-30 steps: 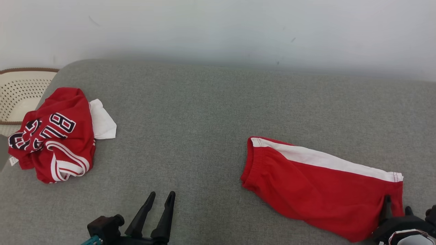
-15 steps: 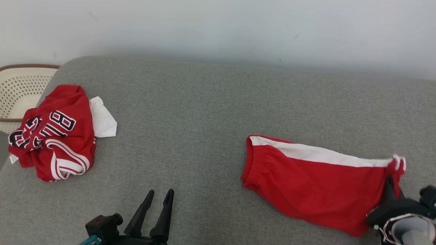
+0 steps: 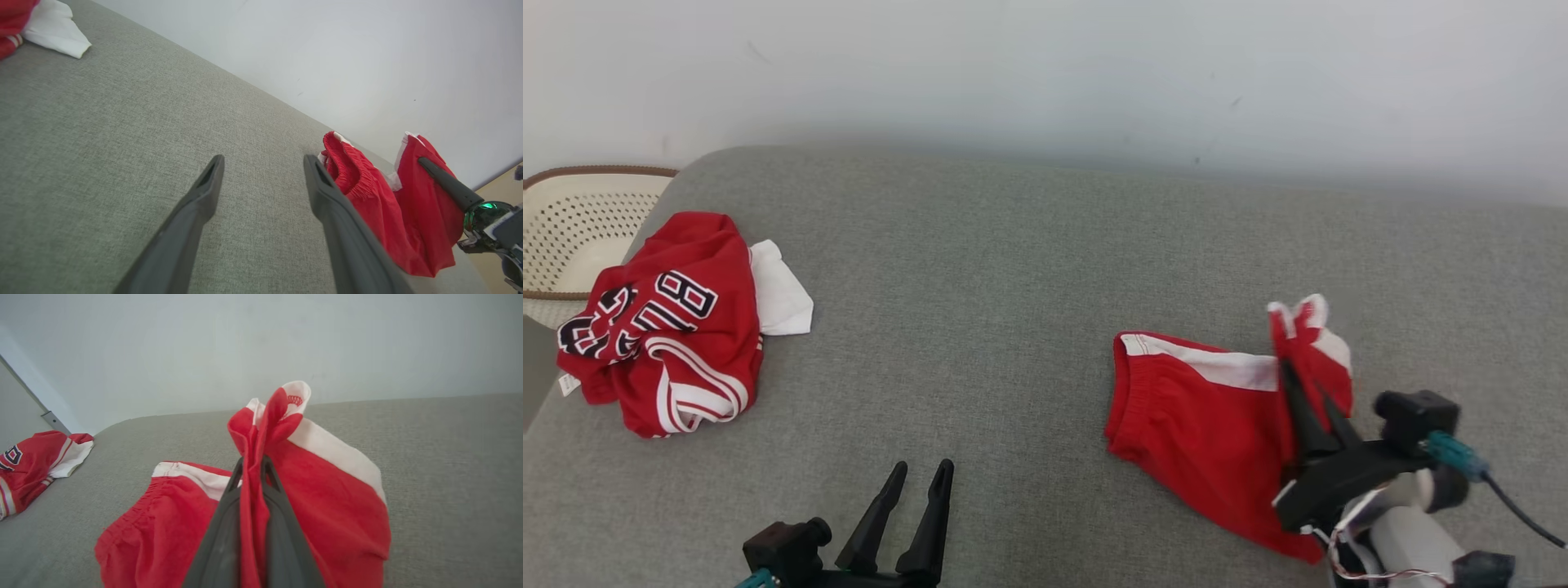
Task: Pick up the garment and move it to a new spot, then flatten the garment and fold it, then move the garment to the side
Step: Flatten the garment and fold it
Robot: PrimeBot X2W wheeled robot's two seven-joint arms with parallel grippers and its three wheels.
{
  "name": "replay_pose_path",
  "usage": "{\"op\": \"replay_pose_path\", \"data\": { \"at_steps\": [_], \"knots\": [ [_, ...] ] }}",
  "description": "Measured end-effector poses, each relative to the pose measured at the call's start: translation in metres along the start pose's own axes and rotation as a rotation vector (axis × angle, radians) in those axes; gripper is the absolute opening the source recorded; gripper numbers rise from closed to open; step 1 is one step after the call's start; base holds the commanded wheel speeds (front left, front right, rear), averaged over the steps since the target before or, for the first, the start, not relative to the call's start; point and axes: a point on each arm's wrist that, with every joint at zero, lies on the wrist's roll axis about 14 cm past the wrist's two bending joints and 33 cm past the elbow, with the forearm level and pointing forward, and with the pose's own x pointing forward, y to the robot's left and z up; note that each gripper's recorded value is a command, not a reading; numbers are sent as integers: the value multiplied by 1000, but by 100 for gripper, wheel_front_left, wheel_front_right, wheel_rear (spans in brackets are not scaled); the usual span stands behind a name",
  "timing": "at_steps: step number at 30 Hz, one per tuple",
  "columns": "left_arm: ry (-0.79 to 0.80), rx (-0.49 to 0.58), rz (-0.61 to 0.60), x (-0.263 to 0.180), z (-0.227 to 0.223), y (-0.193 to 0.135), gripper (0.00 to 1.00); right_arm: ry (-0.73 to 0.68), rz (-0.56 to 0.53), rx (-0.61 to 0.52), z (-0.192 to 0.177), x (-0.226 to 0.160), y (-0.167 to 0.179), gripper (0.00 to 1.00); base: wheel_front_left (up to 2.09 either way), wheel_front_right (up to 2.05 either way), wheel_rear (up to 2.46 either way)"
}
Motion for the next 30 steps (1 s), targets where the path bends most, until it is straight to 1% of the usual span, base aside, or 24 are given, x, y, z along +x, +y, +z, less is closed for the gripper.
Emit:
{"op": "replay_pose_path", "data": {
  "at_steps": [7,10,14,15,16,17,21,25,26,28,30],
  "knots": [
    [-4,-7,18,-6,1,3,100,33,177,20,-6,17,59,0,0,0,0],
    [2,-8,17,-9,-1,2,100,46,218,23,-8,24,73,0,0,0,0],
    [5,-8,24,-12,-1,4,100,92,253,26,-21,29,87,0,0,0,0],
    [1,-5,26,-12,0,5,100,106,260,26,-25,30,89,9,0,0,0],
    [-2,-4,28,-12,1,6,100,111,266,30,-26,32,92,60,0,0,0],
    [-3,-4,34,-13,2,7,100,111,273,35,-26,34,96,100,0,0,0],
    [-8,-12,50,-14,3,12,100,82,285,62,-15,44,103,100,0,0,0],
    [-15,-14,54,-12,5,14,100,-23,281,93,20,51,103,100,0,0,0],
    [-15,-14,52,-12,5,13,100,-57,271,103,31,52,100,100,0,0,0],
    [-13,-15,42,-10,4,10,100,-127,221,117,53,54,81,100,0,0,0],
    [-12,-18,32,-8,3,6,100,-159,154,119,62,51,56,100,0,0,0]
  ]
}}
